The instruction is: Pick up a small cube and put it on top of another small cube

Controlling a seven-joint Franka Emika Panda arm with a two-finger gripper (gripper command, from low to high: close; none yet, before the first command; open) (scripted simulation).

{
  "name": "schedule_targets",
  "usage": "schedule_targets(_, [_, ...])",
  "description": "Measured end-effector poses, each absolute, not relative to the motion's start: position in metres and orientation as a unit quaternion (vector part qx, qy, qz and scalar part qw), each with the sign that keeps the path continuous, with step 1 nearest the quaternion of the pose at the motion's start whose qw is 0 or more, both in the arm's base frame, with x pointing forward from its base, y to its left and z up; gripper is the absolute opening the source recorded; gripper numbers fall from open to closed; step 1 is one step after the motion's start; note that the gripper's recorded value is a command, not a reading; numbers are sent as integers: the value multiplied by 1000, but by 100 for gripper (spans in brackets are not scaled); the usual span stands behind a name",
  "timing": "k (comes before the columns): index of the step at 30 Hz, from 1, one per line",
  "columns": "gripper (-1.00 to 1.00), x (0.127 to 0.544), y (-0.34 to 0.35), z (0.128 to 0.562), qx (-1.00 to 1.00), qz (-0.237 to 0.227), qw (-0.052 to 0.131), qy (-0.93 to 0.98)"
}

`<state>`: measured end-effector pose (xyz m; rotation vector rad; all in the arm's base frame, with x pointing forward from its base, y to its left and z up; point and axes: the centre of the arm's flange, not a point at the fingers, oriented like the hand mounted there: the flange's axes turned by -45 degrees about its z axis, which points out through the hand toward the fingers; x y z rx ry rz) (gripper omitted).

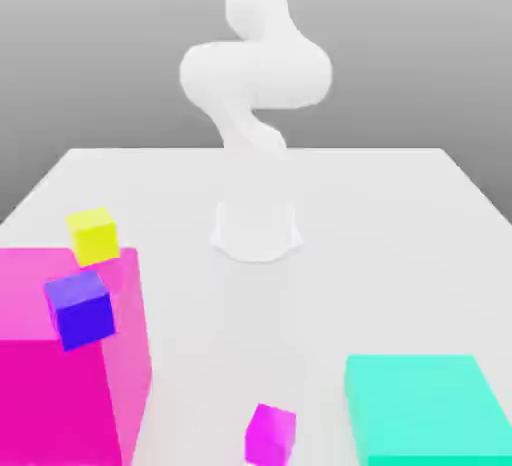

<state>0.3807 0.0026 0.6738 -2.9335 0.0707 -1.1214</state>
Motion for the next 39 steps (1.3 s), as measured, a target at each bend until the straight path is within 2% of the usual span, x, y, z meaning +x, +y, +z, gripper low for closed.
schedule_targets(7, [0, 457, 6, 554, -963, -263, -6, 66])
schedule_targets(14, [0, 495, 8, 422, -980, -169, -8, 106])
schedule_targets(19, [0, 499, 10, 326, -986, -101, -6, 135])
schedule_targets(25, [0, 480, 16, 215, -986, -18, -1, 168])
schedule_targets(30, [0, 474, 18, 146, -984, 0, 1, 176])
schedule_targets(31, [-100, 473, 18, 134, -984, 0, 0, 176])
schedule_targets(37, [-100, 473, 18, 128, -984, -1, 0, 175])
schedule_targets(39, [-100, 474, 18, 140, -984, -1, 1, 176])
